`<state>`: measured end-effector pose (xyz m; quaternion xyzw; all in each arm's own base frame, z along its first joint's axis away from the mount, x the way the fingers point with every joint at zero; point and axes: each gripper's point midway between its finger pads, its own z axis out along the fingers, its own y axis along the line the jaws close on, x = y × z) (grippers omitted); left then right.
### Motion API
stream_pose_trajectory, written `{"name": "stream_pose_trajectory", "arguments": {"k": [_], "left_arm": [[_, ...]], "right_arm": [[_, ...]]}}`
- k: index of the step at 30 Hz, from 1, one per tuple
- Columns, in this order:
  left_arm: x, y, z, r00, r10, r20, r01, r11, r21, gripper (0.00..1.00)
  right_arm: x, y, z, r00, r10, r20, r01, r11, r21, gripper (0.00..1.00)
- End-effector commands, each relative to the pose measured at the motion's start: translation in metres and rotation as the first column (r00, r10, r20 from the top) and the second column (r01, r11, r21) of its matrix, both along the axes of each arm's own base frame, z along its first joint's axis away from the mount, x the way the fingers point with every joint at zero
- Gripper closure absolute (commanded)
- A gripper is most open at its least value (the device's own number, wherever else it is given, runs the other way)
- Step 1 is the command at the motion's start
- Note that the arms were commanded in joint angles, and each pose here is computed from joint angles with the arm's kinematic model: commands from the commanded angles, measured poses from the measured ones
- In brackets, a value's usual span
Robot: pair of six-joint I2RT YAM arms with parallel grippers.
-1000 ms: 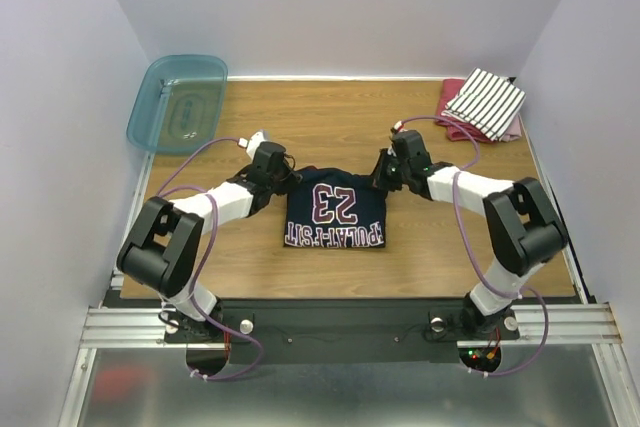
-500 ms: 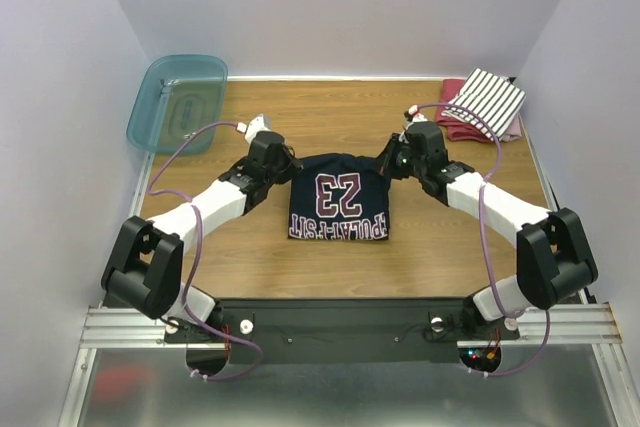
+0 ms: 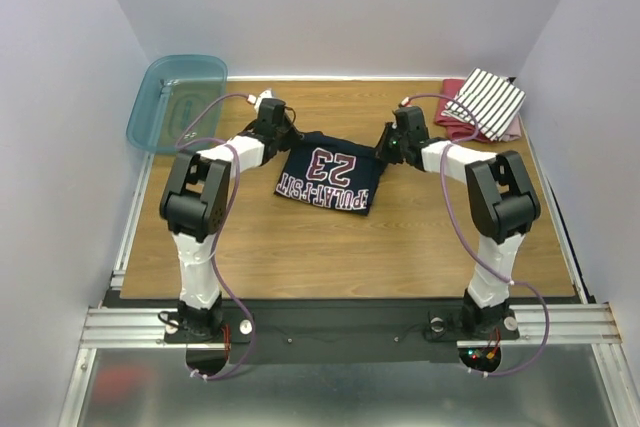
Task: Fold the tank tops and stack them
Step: Fold the tank top
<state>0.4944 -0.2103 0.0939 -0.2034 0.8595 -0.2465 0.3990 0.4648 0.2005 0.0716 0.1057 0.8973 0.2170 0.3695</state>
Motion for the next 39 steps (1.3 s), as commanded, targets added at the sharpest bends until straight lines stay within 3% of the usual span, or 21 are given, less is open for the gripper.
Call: {"name": "stream_pose_trajectory", "arguments": {"k": [1, 2, 5, 7, 8, 10, 13, 14, 16, 17, 20, 23, 27, 32, 39], "left_arm": [[0.029, -0.016, 0.028, 0.988, -0.096, 0.125, 0.101, 0.994, -0.034, 0.73], [0.032, -0.014, 0.033, 0.986, -0.092, 0.138, 0.098, 0.995, -0.036, 0.7], [0.038, -0.009, 0.063, 0.974, -0.076, 0.213, 0.088, 0.995, -0.044, 0.55], [0.039, -0.003, 0.081, 0.966, -0.069, 0.249, 0.082, 0.996, -0.042, 0.53], [0.037, 0.003, 0.098, 0.958, -0.056, 0.28, 0.066, 0.997, -0.029, 0.34], [0.032, 0.015, 0.126, 0.945, -0.015, 0.327, 0.02, 1.0, -0.009, 0.32], [0.015, 0.03, 0.123, 0.956, 0.024, 0.293, -0.033, 0.999, 0.025, 0.32], [0.003, 0.036, 0.116, 0.963, 0.048, 0.264, -0.061, 0.997, 0.04, 0.35], [-0.012, 0.034, 0.113, 0.968, 0.042, 0.249, -0.053, 0.998, 0.037, 0.43], [-0.025, 0.025, 0.095, 0.978, 0.018, 0.21, -0.031, 0.998, 0.057, 0.54], [-0.041, 0.015, 0.067, 0.989, 0.008, 0.148, -0.024, 0.994, 0.104, 0.74], [-0.055, 0.003, 0.031, 0.998, -0.018, 0.067, 0.009, 0.989, 0.146, 0.88], [-0.06, -0.007, -0.007, 0.999, -0.039, -0.007, 0.039, 0.977, 0.209, 0.93], [-0.074, -0.01, -0.062, 0.991, -0.024, -0.129, 0.061, 0.955, 0.29, 1.0], [-0.12, -0.036, -0.085, 0.979, -0.061, -0.192, 0.107, 0.965, 0.241, 1.0]], "right_arm": [[0.025, -0.011, 0.016, 0.998, -0.038, 0.051, 0.038, 0.999, 0.007, 0.76], [0.027, -0.011, 0.02, 0.997, -0.036, 0.062, 0.036, 0.999, 0.008, 0.56], [0.032, -0.013, 0.045, 0.992, -0.045, 0.115, 0.044, 0.999, 0.01, 0.31], [0.032, -0.014, 0.063, 0.987, -0.049, 0.152, 0.048, 0.999, 0.015, 0.26], [0.03, -0.017, 0.066, 0.986, -0.06, 0.158, 0.059, 0.998, 0.012, 0.21], [0.02, -0.026, 0.079, 0.984, -0.084, 0.159, 0.086, 0.996, -0.005, 0.21], [0.002, -0.031, 0.087, 0.983, -0.095, 0.156, 0.094, 0.995, 0.01, 0.22], [-0.006, -0.027, 0.081, 0.988, -0.082, 0.134, 0.08, 0.997, 0.02, 0.3], [-0.016, -0.018, 0.079, 0.99, -0.068, 0.123, 0.065, 0.997, 0.03, 0.34], [-0.018, -0.014, 0.074, 0.992, -0.058, 0.115, 0.055, 0.998, 0.025, 0.39], [-0.014, 0.002, 0.049, 0.997, -0.027, 0.068, 0.027, 1.0, 0.003, 0.52], [0.001, 0.007, 0.034, 0.998, -0.026, 0.05, 0.027, 1.0, -0.013, 0.57], [0.016, 0.002, -0.012, 0.998, -0.055, -0.018, 0.053, 0.996, -0.075, 0.58], [0.022, -0.009, -0.031, 0.994, -0.093, -0.063, 0.087, 0.992, -0.093, 0.58], [0.038, -0.002, -0.043, 0.995, -0.05, -0.092, 0.04, 0.992, -0.117, 0.48]]}}
